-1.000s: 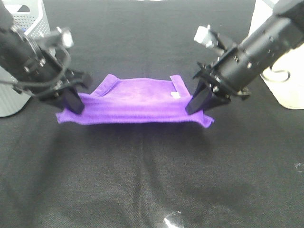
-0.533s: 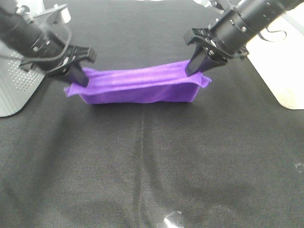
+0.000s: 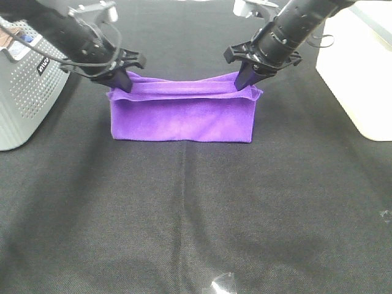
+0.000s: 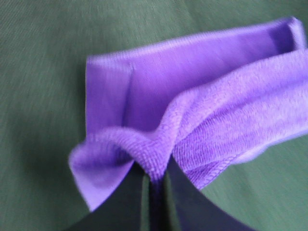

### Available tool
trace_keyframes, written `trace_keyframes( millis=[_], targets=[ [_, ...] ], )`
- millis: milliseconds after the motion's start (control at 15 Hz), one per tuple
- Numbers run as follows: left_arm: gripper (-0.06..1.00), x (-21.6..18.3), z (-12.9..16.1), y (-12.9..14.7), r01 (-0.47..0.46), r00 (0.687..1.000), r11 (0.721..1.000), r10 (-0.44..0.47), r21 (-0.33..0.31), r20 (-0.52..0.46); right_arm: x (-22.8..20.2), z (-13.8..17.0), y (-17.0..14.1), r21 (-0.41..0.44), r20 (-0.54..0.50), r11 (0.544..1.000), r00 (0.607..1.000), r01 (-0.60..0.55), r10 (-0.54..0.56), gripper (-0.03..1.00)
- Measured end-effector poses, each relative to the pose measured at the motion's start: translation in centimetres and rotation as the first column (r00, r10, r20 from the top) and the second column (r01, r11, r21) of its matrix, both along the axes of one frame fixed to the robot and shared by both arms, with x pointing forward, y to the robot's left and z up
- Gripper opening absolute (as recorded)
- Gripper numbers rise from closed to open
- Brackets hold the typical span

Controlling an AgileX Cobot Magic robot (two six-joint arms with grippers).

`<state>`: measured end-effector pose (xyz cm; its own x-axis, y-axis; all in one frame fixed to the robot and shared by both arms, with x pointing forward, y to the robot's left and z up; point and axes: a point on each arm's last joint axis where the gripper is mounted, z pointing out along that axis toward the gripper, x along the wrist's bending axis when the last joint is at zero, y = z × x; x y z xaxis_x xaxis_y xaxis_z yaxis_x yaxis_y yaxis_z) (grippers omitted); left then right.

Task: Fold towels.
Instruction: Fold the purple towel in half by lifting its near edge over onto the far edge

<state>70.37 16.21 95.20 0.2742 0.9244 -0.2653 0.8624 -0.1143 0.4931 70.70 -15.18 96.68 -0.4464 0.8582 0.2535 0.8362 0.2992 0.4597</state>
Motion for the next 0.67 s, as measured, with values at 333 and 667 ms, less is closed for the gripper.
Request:
trace_keyframes(
  millis=[333,667],
  targets=[
    [0.00,2.8,-3.8,-0.4,0.017,1.000,0.999,-0.017,0.042,0.002,1.4,-4.0,0.3,-0.011,-0.048,1.000,0.999,0.018,-0.019,0.03],
    [0.01,4.0,-5.0,-0.5,0.039,0.999,0.997,-0.040,0.065,0.023,1.8,-6.8,0.3,-0.016,-0.070,0.999,0.997,0.037,-0.038,0.04]
  ],
)
